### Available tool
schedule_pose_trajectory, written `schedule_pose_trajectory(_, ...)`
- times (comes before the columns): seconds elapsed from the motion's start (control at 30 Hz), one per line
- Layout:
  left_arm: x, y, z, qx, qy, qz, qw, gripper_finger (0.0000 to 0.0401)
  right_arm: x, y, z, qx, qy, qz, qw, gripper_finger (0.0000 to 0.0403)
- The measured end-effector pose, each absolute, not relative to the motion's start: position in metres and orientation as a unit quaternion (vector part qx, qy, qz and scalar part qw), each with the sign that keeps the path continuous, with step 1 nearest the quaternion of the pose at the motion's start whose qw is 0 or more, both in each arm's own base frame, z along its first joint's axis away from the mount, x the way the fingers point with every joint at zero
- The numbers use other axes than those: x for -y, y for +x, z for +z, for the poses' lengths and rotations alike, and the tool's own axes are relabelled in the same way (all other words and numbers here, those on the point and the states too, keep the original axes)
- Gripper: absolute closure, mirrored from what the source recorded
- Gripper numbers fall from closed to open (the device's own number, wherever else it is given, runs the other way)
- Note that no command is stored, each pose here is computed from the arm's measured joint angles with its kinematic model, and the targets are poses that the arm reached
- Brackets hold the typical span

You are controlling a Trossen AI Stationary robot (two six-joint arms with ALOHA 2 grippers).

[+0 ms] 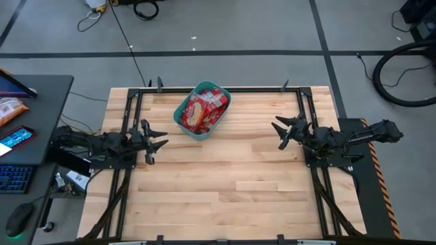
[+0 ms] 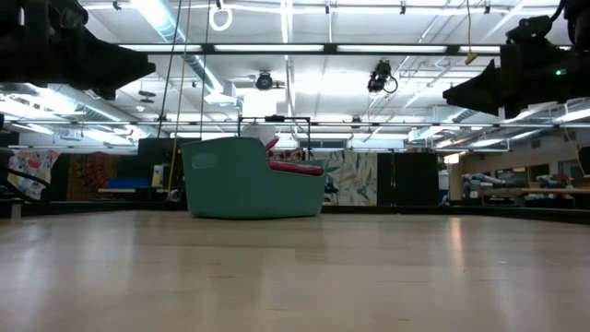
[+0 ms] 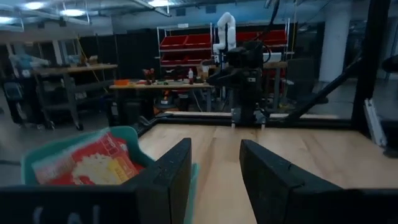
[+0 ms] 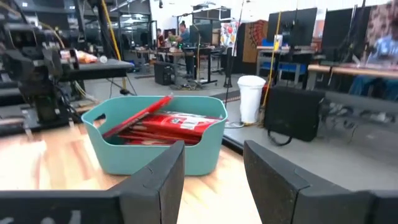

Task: Sort popcorn bags into baskets
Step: Return to Home Position

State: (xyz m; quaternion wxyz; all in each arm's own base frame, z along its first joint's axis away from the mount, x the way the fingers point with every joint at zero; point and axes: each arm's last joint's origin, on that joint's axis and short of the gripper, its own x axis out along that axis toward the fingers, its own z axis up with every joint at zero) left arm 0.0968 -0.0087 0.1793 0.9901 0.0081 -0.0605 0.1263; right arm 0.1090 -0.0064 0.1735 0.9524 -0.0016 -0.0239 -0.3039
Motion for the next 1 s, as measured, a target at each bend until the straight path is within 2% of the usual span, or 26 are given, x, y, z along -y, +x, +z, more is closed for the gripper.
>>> schedule_pose_trajectory(0.17,0.0087,0.0968,0.1793,0.054,0.063,0.13,0.988,0.0259,0.0064,0.109,0.1739,0.018,-0.024,-0.304,0.952,0.0234)
schedule_pose_trajectory(1.0,0.0087,0.0969,0.1792,0.054,0.059,0.129,0.988,0.0259,0.0063,0.109,0.1739,0.018,-0.025,-0.303,0.952,0.0234)
